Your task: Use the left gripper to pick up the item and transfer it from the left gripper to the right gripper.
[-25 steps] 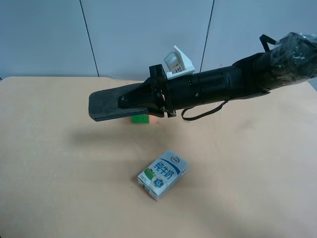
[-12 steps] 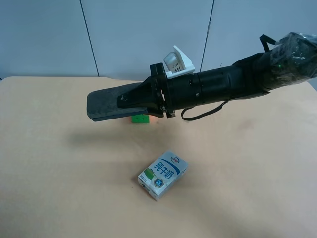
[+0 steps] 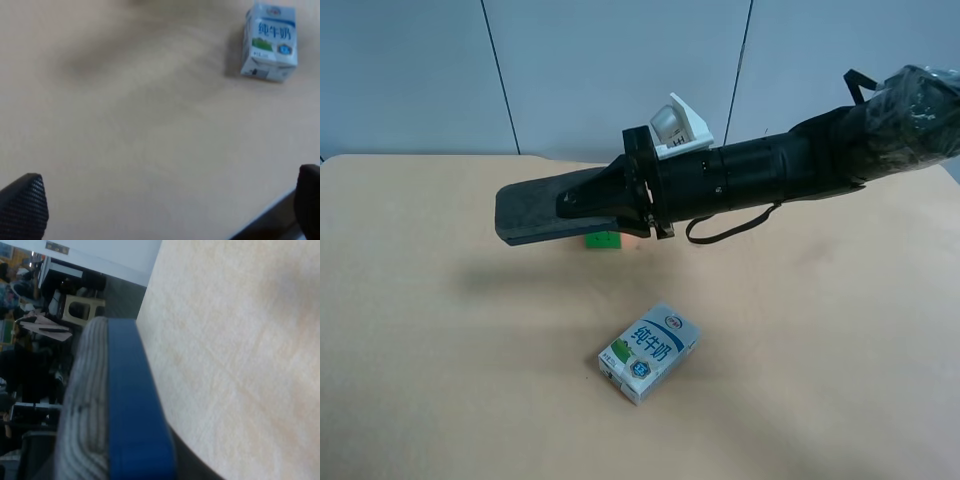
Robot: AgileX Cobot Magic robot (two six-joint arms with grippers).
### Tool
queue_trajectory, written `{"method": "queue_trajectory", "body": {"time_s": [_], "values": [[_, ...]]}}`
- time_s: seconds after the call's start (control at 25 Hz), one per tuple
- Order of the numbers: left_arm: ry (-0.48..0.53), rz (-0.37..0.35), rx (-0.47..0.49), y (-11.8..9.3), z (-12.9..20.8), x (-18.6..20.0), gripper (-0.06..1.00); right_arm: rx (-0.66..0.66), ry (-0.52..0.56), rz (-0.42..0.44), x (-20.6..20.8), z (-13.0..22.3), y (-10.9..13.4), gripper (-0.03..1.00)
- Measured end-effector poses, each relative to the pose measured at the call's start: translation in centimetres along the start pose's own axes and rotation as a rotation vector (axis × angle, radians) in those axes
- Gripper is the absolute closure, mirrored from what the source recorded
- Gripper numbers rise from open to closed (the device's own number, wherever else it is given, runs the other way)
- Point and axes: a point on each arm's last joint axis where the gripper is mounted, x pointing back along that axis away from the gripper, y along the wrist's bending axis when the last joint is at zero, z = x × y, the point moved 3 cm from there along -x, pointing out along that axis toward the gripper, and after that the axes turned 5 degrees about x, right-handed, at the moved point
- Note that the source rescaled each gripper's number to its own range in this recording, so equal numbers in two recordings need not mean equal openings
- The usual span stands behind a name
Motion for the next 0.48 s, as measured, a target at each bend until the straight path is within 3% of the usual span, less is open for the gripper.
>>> {"method": "queue_trajectory", "body": {"time_s": [0.48], "values": [[-0.067,0.017,0.016,-0.19,-0.46,-0.69,-0.06,0.000,0.001,-0.001,0.00,0.01,0.01,0.97]]}}
